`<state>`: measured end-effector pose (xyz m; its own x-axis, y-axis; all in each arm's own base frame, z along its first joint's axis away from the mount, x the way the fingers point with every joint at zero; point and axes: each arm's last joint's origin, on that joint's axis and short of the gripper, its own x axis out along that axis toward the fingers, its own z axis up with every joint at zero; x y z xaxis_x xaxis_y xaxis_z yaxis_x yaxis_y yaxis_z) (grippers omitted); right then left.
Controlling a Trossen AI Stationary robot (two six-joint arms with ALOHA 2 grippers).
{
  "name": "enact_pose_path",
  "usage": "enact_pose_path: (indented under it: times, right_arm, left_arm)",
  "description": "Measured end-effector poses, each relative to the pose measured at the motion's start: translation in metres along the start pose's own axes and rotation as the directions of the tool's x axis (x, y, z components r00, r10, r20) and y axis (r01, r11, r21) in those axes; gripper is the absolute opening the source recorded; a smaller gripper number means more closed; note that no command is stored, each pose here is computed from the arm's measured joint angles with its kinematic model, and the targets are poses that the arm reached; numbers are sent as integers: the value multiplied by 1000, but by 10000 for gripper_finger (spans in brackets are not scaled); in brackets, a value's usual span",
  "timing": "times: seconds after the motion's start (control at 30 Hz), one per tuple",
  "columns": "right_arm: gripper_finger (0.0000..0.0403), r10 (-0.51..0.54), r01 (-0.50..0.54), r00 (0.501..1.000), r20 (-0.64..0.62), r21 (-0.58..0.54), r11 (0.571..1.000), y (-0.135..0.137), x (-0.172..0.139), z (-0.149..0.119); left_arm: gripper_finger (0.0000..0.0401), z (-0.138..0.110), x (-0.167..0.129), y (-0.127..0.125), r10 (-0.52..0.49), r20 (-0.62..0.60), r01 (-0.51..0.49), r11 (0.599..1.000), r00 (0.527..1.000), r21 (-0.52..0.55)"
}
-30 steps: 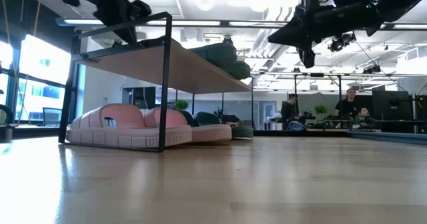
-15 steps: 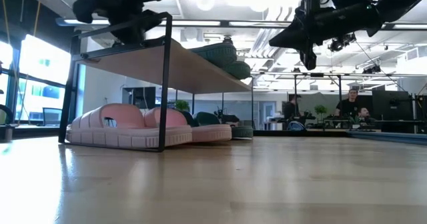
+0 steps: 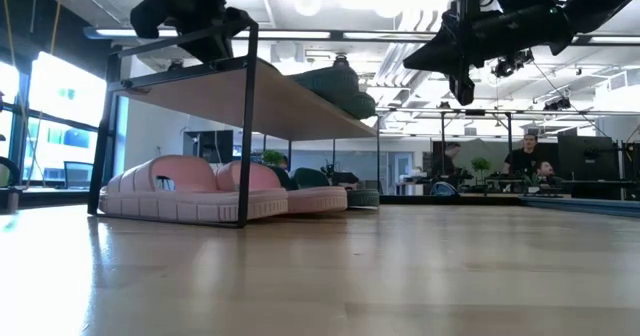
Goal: Pick and place slides into the shelf
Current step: Put the green slide on the shelf, then adjust the top green slide on the shelf
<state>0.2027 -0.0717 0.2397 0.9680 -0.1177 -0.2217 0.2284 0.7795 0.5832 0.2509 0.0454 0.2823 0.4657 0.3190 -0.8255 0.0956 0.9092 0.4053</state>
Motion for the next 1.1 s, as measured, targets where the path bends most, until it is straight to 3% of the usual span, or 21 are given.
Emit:
enact_pose_path:
  times: [0.47,0.6,0.77,0.9,1.1]
  right_arm:
    - [0,32,-32,999,30,-3,999,1,-1,5]
    - [0,51,-51,995,84,-10,999,4,-3,29]
    - [0,39,-32,998,40,-156,987,13,3,70]
    - [5,-10,-13,998,-57,-388,922,16,25,98]
    - [59,-64,-36,991,-115,-706,707,18,67,132]
  left_arm:
    - [2,-2,0,0,32,-34,-32,999,999,-3]
    - [1,-2,-4,1,15,-11,-15,1000,1000,-20]
    - [1,2,-16,5,16,14,-16,998,1000,-53]
    - [2,2,-32,10,32,49,-28,997,998,-78]
    - [1,-5,-59,14,63,114,-46,988,991,-148]
